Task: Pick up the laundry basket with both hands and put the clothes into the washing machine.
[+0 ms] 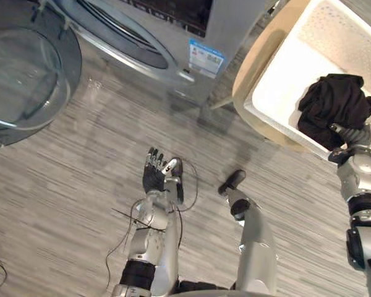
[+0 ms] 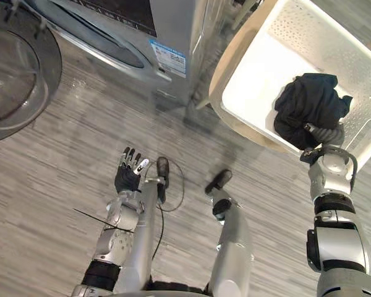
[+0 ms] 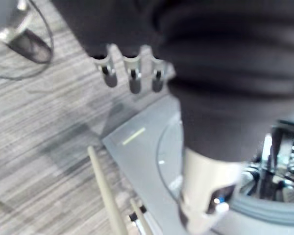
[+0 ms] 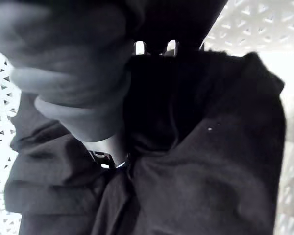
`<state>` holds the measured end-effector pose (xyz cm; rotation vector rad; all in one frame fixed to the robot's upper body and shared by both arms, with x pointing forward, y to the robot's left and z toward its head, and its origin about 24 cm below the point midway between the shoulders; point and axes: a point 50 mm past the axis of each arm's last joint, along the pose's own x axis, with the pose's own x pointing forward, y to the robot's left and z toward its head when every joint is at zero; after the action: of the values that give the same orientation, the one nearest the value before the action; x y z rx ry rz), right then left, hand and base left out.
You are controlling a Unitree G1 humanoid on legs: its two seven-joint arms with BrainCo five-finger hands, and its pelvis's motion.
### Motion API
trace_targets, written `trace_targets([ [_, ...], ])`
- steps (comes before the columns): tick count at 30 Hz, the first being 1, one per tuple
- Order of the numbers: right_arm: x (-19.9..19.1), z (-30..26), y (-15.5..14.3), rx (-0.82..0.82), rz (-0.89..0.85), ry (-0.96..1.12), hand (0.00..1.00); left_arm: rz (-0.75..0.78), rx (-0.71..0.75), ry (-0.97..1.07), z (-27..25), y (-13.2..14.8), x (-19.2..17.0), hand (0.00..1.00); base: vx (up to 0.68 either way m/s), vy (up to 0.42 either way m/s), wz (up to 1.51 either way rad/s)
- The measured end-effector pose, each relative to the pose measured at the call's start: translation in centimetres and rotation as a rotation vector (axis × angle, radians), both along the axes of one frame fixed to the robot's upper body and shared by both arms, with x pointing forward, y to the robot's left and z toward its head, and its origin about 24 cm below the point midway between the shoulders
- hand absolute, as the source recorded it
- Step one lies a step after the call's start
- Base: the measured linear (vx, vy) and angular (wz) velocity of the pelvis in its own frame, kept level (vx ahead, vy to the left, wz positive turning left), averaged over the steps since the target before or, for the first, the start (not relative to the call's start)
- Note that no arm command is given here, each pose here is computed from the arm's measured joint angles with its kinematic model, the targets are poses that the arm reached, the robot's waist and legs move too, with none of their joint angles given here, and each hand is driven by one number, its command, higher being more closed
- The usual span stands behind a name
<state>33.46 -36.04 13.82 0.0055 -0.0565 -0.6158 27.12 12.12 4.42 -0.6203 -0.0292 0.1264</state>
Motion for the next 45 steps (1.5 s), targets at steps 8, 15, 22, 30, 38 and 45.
trace_targets([
  [8,1.5,-0.4,3.0,0.143,-0.02,-0.07,1.0,0.04,-0.016,0.032,-0.6,0.8,-0.5,0.0,-0.01,-0.143,0.22],
  [15,2.8,2.9,4.2,0.262,-0.009,-0.218,1.0,0.039,0.005,0.054,-1.3,1.2,-1.0,0.0,0.1,-0.051,0.2],
  [22,3.3,11.5,3.5,0.261,0.015,-0.468,1.0,-0.019,0.097,0.128,-3.5,2.3,-2.4,0.0,0.03,-0.013,0.13],
  [30,2.8,11.4,3.3,0.274,0.028,-0.501,1.0,-0.076,0.141,0.199,-5.2,2.7,-4.1,0.0,0.0,-0.018,0.07],
  [38,-0.7,4.2,3.1,0.333,0.006,-0.473,1.0,-0.107,0.184,0.283,-6.8,3.3,-5.9,0.0,0.07,-0.026,-0.05],
  [45,-2.5,6.3,4.6,0.271,0.089,-0.63,1.0,-0.133,0.21,0.399,-9.1,3.5,-8.1,0.0,0.1,-0.01,-0.22],
])
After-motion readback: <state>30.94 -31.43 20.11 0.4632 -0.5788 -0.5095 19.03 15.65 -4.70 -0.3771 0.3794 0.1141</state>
